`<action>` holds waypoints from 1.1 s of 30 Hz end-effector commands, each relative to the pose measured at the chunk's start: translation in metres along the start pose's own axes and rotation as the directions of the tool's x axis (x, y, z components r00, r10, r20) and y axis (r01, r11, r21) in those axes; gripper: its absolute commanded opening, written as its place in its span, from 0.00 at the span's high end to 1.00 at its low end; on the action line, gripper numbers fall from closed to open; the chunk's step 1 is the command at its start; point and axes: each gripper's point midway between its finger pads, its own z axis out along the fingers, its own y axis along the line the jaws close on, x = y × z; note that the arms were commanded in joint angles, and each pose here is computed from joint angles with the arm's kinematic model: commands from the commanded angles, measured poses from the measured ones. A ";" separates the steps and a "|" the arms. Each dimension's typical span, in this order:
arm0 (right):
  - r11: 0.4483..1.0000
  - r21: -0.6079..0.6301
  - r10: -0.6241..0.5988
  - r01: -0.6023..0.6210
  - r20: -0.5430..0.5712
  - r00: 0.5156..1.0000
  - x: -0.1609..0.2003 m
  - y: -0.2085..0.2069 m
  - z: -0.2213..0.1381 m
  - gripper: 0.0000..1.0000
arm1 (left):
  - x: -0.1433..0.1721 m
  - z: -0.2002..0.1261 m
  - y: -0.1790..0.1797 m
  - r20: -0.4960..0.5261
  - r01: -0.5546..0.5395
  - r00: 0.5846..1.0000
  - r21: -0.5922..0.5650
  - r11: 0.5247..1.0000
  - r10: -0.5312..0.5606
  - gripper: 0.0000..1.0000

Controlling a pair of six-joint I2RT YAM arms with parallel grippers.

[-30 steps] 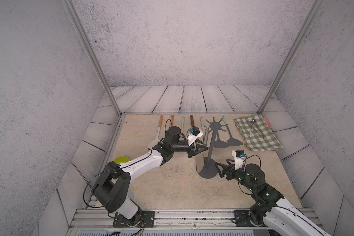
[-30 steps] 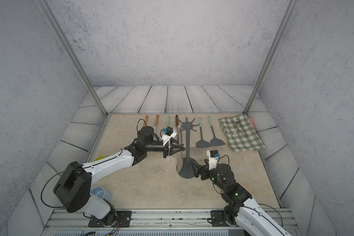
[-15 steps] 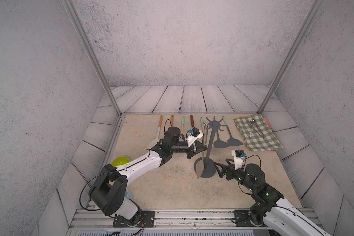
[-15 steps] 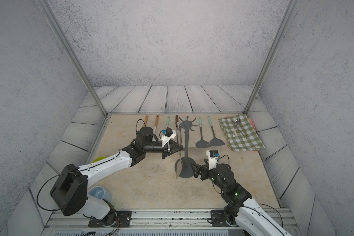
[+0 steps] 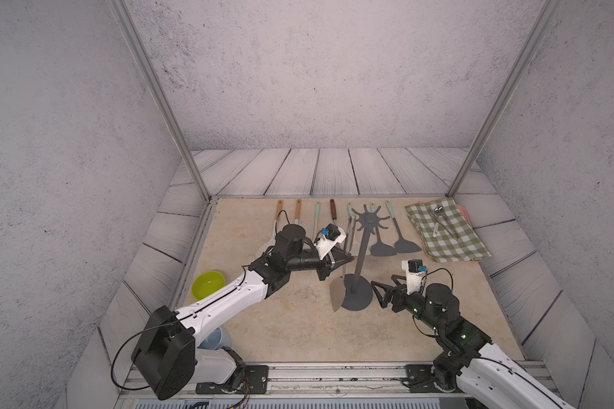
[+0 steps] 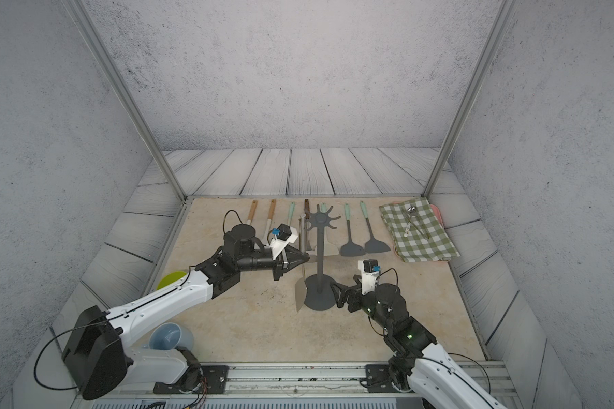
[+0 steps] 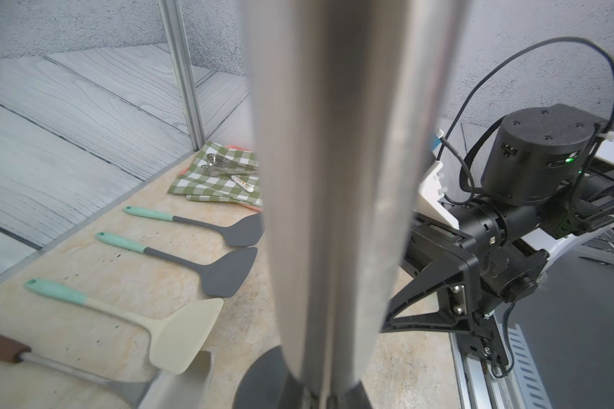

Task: Take the spatula off the kitchen utensil rack
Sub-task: Take off the spatula from the rack, then place the spatula at the center of the board.

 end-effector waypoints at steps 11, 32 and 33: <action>1.000 0.005 -0.004 0.004 -0.021 1.000 0.005 -0.002 0.005 0.01 | -0.018 -0.030 0.008 0.089 -0.028 0.995 -0.164 0.986 0.043 1.00; 0.993 -0.106 -0.050 0.054 0.032 0.998 -0.018 0.026 -0.015 0.01 | 0.002 -0.089 0.023 0.070 0.102 0.994 -0.436 0.894 -0.079 1.00; 0.991 -0.127 -0.044 0.049 0.039 0.998 -0.024 0.031 -0.016 0.01 | 0.004 -0.093 0.024 0.064 0.107 0.994 -0.453 0.885 -0.087 1.00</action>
